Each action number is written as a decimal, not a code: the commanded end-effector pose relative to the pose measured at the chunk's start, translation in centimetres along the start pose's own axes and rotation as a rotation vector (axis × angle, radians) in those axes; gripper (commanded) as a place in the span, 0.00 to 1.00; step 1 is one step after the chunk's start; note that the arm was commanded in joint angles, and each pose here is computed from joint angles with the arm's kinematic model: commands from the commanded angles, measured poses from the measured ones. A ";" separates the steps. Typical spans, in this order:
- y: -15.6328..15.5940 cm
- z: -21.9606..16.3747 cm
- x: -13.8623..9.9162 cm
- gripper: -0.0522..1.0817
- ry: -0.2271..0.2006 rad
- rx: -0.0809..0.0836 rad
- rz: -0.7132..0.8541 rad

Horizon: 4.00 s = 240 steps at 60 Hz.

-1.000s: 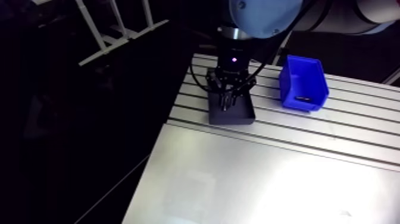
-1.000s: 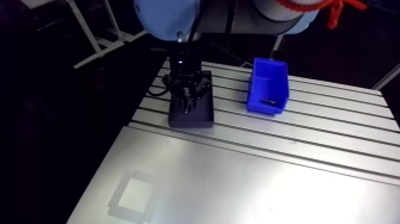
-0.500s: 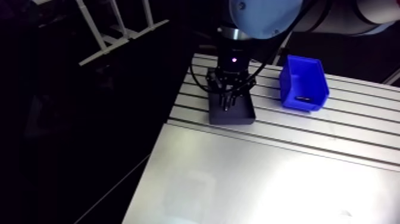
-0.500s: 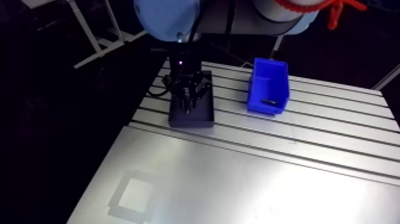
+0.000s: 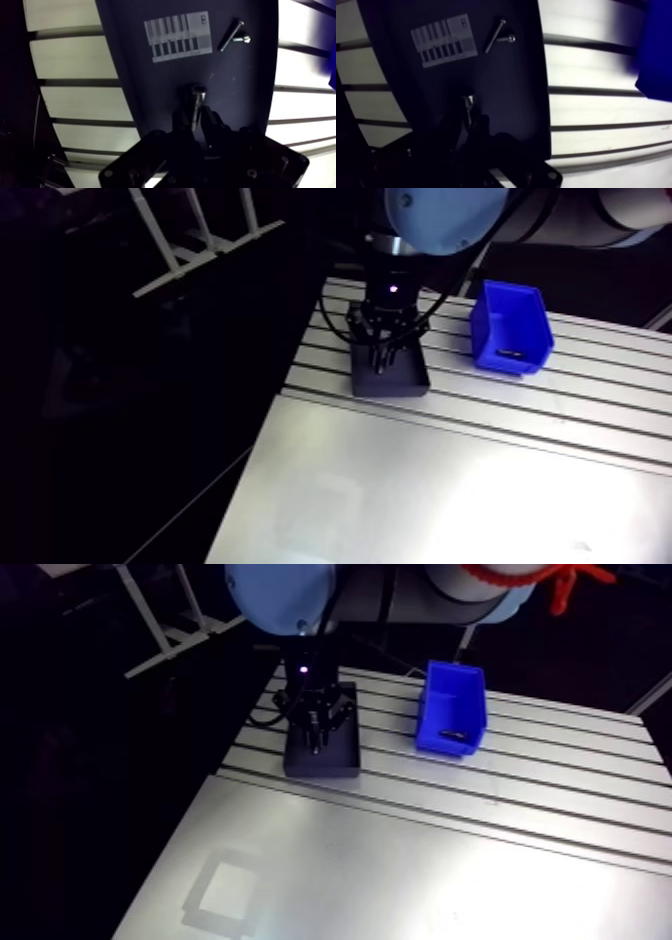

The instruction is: Pick up the M10 bolt from the tray and put it into the blue bin.

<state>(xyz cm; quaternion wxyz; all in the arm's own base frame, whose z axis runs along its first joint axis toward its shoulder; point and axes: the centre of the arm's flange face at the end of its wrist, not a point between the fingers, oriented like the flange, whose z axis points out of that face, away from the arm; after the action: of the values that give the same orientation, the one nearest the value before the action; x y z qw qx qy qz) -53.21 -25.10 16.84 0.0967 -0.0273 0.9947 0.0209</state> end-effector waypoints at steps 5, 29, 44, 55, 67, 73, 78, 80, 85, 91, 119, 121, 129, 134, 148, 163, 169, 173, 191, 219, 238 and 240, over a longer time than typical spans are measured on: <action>0.0 0.1 0.0 0.68 -0.001 0.000 0.000; 0.0 0.1 -0.2 0.73 -0.001 0.000 0.000; 0.0 0.1 -0.1 0.76 0.004 0.001 0.000; 0.1 -0.5 0.0 0.82 0.015 0.003 0.000; 0.0 -1.0 0.0 0.85 0.022 0.012 0.000; 0.0 -1.0 -0.1 0.86 0.021 0.011 0.000; 0.1 -1.5 -0.3 0.87 0.028 0.013 0.000; 0.1 -1.8 -0.4 0.88 0.032 0.013 0.000; 0.1 -2.2 -0.4 0.90 0.037 0.014 -0.002; 0.1 -3.1 -0.6 0.91 0.050 0.017 -0.014; 1.8 -9.6 -1.6 0.99 0.083 0.026 -0.091; 1.9 -10.3 -1.7 0.99 0.087 0.027 -0.104; 2.3 -13.0 -2.3 0.99 0.101 0.024 -0.183; 2.4 -13.9 -2.5 0.99 0.098 0.021 -0.227; 3.9 -18.0 -2.9 0.99 0.098 0.014 -0.477; 8.0 -20.7 -2.6 0.99 0.133 -0.002 -0.730; 9.9 -21.3 -2.1 0.98 0.145 -0.011 -0.829; 11.1 -21.6 -1.8 0.97 0.152 -0.015 -0.900; 15.2 -23.9 -1.4 0.97 0.204 -0.055 -1.215; 17.5 -21.9 -0.3 0.97 0.109 -0.095 -1.474; 19.0 -19.2 2.2 0.96 0.057 -0.130 -1.485; 19.1 -18.9 2.5 0.96 0.055 -0.136 -1.484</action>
<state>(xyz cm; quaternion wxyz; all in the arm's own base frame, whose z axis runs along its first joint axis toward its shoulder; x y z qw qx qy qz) -59.11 -7.79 37.41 0.0501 -0.6965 0.7158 0.0016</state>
